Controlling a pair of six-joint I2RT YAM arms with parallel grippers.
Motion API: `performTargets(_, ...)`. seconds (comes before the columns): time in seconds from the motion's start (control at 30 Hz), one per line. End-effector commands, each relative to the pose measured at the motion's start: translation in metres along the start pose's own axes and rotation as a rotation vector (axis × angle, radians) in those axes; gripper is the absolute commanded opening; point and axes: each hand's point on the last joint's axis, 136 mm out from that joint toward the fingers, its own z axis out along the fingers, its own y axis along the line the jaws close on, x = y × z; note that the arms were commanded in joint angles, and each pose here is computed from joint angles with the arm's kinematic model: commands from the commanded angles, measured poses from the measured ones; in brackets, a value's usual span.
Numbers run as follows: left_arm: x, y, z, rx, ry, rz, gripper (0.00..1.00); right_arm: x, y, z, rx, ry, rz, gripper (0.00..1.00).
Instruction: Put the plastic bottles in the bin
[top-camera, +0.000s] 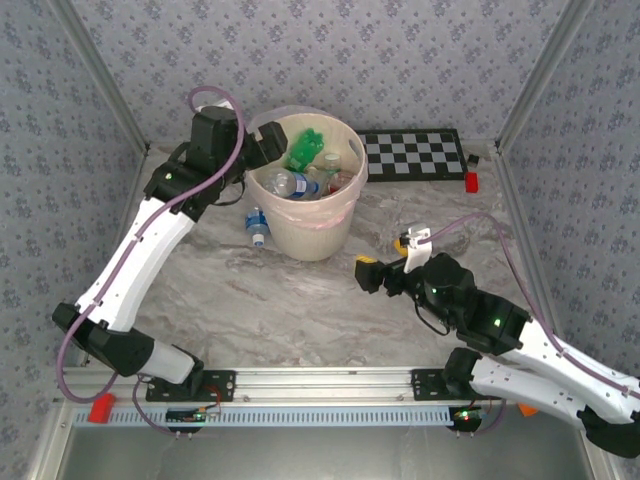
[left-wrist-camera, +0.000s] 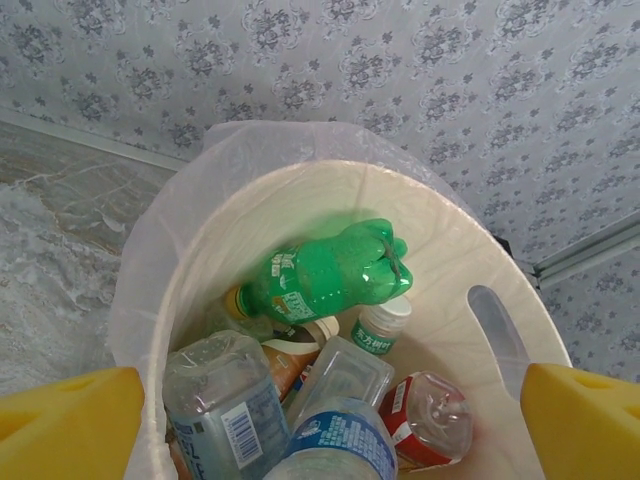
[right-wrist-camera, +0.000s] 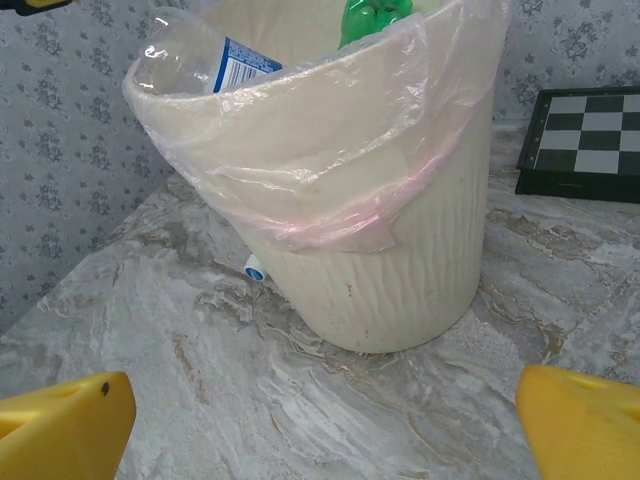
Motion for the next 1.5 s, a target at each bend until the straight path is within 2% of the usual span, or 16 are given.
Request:
performTargets(0.0, 0.004, -0.002, -0.014, 0.039, 0.019, 0.027, 0.96, -0.003, 0.0, 0.001, 0.011, -0.017, -0.01, 1.0)
performTargets(0.23, 0.029, -0.022, -0.031, 0.215, 0.092, -0.047, 0.76, 0.001, 0.002, 0.008, 0.011, -0.003, -0.013, 1.0)
performTargets(0.37, 0.045, -0.033, -0.039, 0.271, 0.118, -0.075, 0.74, 0.002, 0.004, 0.01, 0.007, 0.001, -0.015, 1.0)
performTargets(0.57, 0.057, -0.055, -0.057, 0.33, 0.123, -0.031, 0.73, 0.004, 0.004, 0.012, 0.007, 0.008, -0.01, 1.0)
performTargets(0.87, 0.082, -0.057, -0.024, 0.287, 0.219, -0.02, 0.73, 0.005, 0.004, 0.011, 0.004, 0.012, -0.009, 1.0)
performTargets(1.07, 0.067, -0.027, 0.007, 0.169, 0.203, -0.037, 0.73, 0.005, 0.001, 0.008, 0.015, 0.012, -0.01, 1.0)
performTargets(1.2, 0.04, 0.002, 0.02, 0.05, 0.149, -0.018, 0.73, 0.007, -0.003, 0.005, 0.026, 0.007, -0.012, 1.0)
performTargets(1.3, 0.025, 0.005, 0.021, 0.064, 0.142, -0.047, 0.75, 0.009, -0.006, 0.004, 0.035, 0.007, -0.014, 1.0)
performTargets(1.47, 0.009, -0.002, 0.0, 0.101, 0.084, -0.042, 0.8, 0.011, -0.01, 0.003, 0.047, 0.005, -0.012, 1.0)
